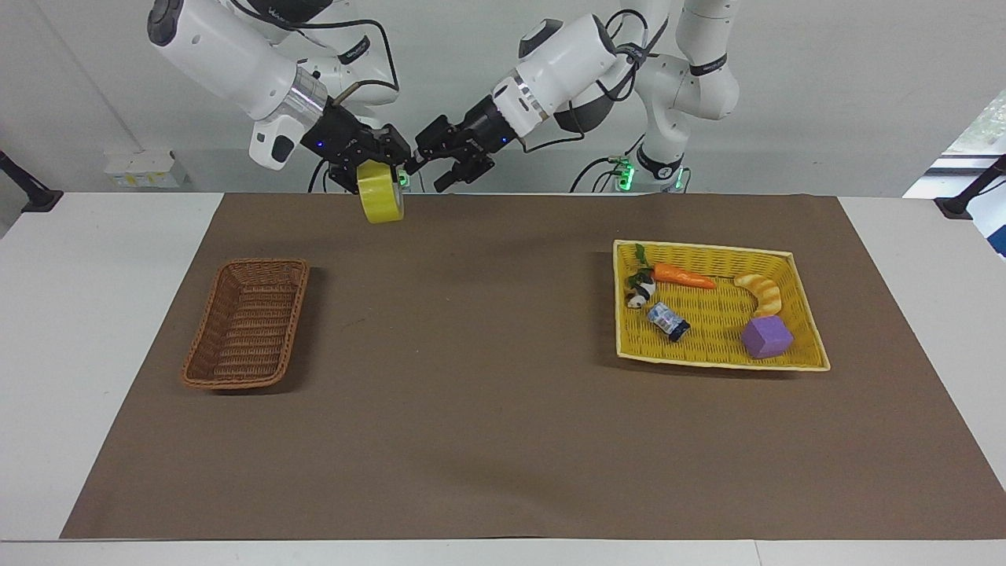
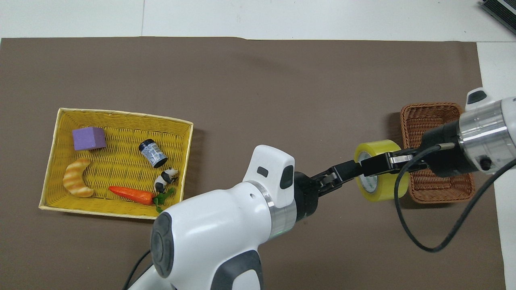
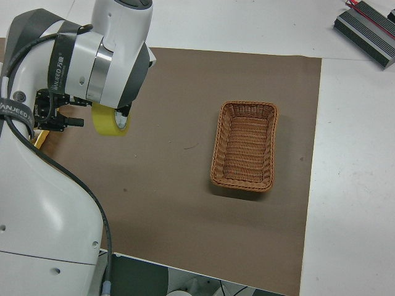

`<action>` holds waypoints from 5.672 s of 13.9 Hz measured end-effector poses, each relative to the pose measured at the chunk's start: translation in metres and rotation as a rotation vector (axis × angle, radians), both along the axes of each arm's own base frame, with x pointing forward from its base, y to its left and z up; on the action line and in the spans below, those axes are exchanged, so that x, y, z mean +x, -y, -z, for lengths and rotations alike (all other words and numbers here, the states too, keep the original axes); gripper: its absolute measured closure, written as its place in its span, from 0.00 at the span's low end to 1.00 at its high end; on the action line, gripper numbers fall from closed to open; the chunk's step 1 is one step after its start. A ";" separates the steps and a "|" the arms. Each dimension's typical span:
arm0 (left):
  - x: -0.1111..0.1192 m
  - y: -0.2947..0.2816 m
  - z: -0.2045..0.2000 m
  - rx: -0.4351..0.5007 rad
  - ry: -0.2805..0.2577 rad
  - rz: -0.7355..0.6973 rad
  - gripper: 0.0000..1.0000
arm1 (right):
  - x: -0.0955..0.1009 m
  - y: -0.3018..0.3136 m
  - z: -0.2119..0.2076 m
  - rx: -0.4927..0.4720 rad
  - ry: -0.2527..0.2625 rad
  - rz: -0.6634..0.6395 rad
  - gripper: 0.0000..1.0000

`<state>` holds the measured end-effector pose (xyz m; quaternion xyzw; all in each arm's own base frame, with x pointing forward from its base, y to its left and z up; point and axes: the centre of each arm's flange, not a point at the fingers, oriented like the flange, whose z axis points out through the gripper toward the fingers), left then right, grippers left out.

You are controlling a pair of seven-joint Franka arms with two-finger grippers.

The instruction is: Move tape to another basket

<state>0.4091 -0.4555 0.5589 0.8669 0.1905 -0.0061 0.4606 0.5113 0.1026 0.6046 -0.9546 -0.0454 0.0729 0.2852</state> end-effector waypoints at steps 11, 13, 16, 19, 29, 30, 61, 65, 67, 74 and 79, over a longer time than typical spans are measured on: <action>0.100 -0.152 0.036 0.592 0.038 0.168 0.00 | -0.006 0.100 -0.006 -0.448 0.122 -0.141 1.00; 0.119 -0.193 0.024 0.651 0.052 0.210 0.00 | -0.001 0.126 0.002 -0.556 0.140 -0.155 1.00; 0.144 -0.269 0.010 0.769 0.092 0.325 0.00 | 0.024 0.154 0.054 -0.710 0.164 -0.206 1.00; 0.156 -0.333 0.005 0.860 0.110 0.425 0.00 | 0.062 0.161 0.128 -0.832 0.168 -0.311 1.00; 0.154 -0.420 -0.023 0.975 0.030 0.503 0.00 | 0.073 0.169 0.228 -0.869 0.157 -0.343 1.00; 0.154 -0.423 -0.024 0.975 0.028 0.500 0.00 | 0.072 0.170 0.238 -0.865 0.151 -0.338 1.00; 0.132 -0.436 -0.072 0.981 0.079 0.528 0.00 | 0.032 0.071 0.032 -0.688 0.151 0.291 0.00; 0.132 -0.443 -0.072 0.980 0.073 0.517 0.00 | 0.014 0.025 0.000 -0.634 0.164 0.403 0.00; 0.132 -0.449 -0.072 0.980 0.067 0.506 0.00 | 0.007 0.034 -0.028 -0.634 0.165 0.423 0.00; 0.132 -0.450 -0.072 0.980 0.067 0.505 0.00 | -0.011 0.122 -0.087 -0.635 0.140 0.388 0.00; 0.132 -0.450 -0.072 0.980 0.067 0.505 0.00 | -0.018 0.117 -0.059 -0.640 0.092 0.316 0.00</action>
